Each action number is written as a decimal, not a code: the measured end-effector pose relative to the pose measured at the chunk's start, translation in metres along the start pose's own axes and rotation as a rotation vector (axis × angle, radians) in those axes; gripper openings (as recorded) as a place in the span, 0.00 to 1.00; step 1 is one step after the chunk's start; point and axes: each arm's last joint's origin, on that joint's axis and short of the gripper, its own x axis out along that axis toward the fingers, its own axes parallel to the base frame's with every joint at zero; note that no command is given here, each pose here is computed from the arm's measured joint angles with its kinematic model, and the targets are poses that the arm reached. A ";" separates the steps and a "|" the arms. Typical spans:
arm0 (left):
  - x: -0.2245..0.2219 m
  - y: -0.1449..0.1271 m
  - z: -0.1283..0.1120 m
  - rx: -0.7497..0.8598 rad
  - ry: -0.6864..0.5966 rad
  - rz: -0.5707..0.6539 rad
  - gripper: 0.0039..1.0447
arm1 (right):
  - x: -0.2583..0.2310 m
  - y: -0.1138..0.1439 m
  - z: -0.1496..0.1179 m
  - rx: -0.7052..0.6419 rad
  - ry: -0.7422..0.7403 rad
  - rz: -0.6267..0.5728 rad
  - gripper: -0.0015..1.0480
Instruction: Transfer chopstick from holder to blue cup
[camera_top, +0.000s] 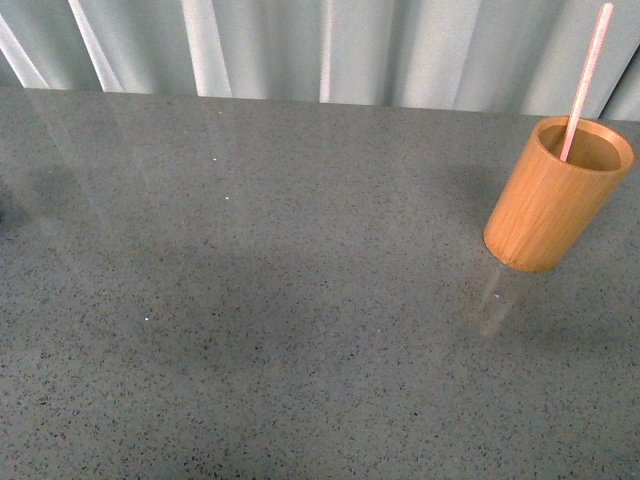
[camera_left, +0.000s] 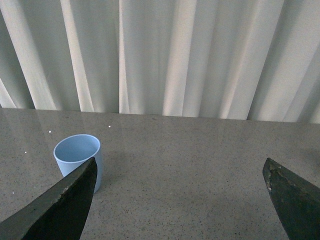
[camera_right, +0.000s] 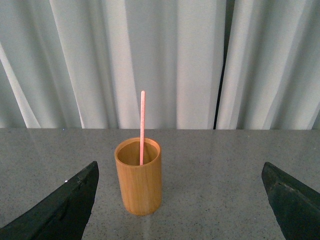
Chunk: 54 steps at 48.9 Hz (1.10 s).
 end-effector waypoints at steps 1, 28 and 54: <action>0.000 0.000 0.000 0.000 0.000 0.000 0.94 | 0.000 0.000 0.000 0.000 0.000 0.000 0.90; 0.000 0.000 0.000 0.000 0.000 0.000 0.94 | 0.000 0.000 0.000 0.000 0.000 0.000 0.90; 0.002 0.001 -0.007 -0.063 0.233 0.241 0.94 | 0.000 0.000 0.000 0.000 0.000 0.000 0.90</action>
